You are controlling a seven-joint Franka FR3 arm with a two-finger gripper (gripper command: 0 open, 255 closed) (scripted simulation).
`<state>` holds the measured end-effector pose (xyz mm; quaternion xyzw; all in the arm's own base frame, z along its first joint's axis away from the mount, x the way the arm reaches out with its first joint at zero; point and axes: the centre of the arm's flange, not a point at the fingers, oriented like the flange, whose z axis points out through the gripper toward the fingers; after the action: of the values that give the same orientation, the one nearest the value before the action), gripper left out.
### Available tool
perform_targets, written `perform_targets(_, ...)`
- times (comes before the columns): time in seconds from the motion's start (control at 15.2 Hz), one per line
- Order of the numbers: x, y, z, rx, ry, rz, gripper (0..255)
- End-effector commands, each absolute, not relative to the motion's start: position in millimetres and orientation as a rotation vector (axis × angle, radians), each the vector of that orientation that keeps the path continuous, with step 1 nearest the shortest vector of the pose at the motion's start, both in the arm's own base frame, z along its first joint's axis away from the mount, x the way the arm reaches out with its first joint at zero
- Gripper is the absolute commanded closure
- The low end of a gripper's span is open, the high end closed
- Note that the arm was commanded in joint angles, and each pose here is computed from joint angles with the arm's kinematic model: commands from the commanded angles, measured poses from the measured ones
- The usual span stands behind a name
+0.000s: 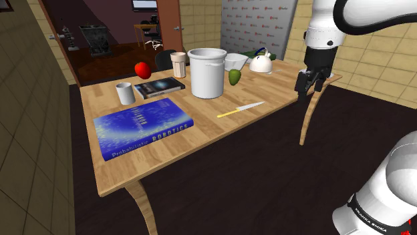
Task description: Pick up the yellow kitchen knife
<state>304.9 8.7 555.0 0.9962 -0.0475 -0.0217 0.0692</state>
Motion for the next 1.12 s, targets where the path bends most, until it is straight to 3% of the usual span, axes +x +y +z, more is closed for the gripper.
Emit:
perform_targets(0.0, 304.9, 8.7, 555.0, 2.999, -0.143, -0.065, 0)
perform_targets(1.06, 490.7, 30.3, 464.7, 2.85, -1.205, -0.091, 0)
